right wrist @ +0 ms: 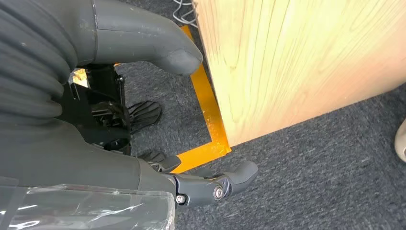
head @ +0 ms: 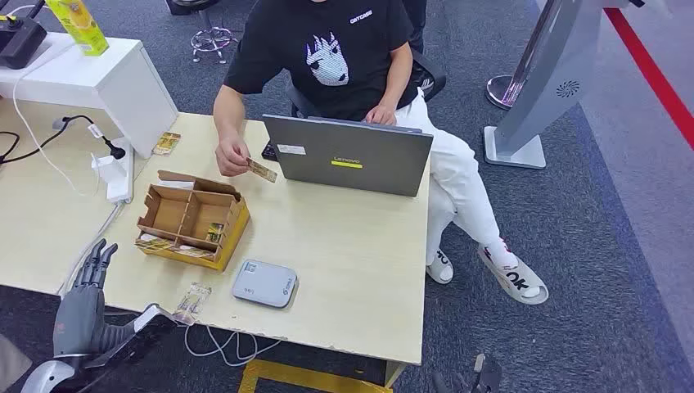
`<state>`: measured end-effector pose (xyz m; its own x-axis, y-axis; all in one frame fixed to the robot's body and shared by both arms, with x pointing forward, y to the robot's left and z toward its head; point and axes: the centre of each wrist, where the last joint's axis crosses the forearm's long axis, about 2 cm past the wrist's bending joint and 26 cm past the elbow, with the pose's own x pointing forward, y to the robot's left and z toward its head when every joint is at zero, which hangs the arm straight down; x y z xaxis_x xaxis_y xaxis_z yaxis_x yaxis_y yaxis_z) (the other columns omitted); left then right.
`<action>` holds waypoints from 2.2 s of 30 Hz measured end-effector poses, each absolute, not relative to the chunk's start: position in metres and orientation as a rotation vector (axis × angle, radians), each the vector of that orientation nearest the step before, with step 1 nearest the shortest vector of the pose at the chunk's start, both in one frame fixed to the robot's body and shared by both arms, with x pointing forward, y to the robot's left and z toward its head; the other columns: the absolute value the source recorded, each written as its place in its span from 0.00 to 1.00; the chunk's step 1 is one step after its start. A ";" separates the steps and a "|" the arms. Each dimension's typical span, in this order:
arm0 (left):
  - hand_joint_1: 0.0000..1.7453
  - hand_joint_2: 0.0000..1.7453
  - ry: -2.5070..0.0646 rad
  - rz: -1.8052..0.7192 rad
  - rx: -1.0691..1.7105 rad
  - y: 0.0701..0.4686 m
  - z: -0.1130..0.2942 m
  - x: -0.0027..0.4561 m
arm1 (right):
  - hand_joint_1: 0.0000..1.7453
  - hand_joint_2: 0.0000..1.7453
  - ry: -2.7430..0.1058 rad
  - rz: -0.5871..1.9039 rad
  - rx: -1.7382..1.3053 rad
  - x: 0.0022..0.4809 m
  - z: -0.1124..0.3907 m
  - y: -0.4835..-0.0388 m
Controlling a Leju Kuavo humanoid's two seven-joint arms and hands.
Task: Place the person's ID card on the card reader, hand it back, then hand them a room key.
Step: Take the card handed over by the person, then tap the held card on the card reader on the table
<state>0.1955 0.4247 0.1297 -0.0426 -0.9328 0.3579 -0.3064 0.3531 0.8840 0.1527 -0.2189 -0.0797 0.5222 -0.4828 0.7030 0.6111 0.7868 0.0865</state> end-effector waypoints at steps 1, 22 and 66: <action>0.00 1.00 -1.573 -0.770 1.160 0.425 0.131 0.197 | 0.00 1.00 -0.782 -0.660 -0.179 0.153 -0.080 -0.219; 0.00 1.00 -1.532 -1.280 1.676 0.418 0.174 0.279 | 0.00 1.00 -0.794 -0.683 -0.146 0.163 -0.075 -0.212; 1.00 1.00 -1.612 -1.152 1.749 0.393 0.169 0.359 | 0.00 1.00 -0.813 -0.648 -0.089 0.174 -0.069 -0.198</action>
